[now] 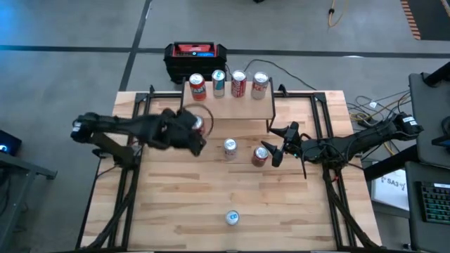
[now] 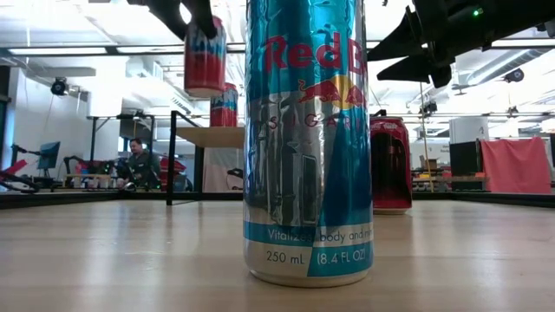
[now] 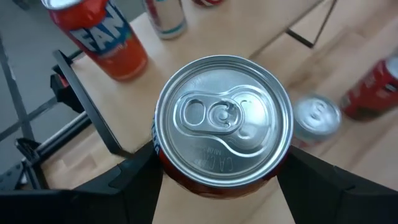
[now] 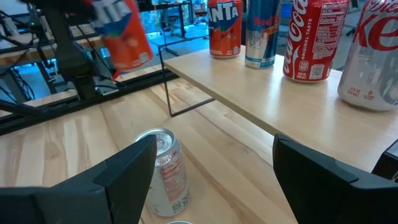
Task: Place canned beverage on shelf
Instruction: Put the red soda can on the shelf aligned with the other red soda can
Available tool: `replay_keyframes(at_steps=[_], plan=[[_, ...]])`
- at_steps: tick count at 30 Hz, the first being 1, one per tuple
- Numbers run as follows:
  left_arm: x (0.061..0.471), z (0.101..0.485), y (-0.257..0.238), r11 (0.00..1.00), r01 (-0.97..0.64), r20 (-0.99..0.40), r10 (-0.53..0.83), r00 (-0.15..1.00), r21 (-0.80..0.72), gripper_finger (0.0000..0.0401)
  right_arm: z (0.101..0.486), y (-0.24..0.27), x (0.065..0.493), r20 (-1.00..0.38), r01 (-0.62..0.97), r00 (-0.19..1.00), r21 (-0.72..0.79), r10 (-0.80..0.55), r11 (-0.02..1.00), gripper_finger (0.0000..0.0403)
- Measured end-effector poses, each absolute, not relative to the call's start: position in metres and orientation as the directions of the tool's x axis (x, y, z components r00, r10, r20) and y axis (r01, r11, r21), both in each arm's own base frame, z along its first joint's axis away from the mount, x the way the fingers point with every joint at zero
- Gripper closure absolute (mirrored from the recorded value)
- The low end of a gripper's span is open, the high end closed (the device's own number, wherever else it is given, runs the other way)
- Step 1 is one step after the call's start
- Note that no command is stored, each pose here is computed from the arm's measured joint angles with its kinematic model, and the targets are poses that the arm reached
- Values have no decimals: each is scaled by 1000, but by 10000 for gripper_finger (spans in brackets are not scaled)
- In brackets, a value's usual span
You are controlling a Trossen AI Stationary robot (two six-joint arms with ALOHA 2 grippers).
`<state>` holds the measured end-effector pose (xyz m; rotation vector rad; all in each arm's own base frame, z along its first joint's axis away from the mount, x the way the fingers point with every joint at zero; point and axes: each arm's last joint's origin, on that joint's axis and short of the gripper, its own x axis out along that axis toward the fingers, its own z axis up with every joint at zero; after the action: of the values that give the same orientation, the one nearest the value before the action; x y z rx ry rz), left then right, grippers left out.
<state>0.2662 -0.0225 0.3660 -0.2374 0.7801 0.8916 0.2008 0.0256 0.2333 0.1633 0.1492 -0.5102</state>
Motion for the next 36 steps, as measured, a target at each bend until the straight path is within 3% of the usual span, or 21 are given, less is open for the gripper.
replay_keyframes(at_steps=[16,30,36], plan=[[265,366,71,669,-729,-757,550,354,145,144,233,26,201,-182,496,862,118,-473,860,103],[257,364,72,709,-688,-750,538,384,156,144,233,26,201,-182,496,862,118,-473,860,103],[246,352,70,714,-692,-684,559,468,110,144,233,26,201,-182,496,862,118,-472,860,103]])
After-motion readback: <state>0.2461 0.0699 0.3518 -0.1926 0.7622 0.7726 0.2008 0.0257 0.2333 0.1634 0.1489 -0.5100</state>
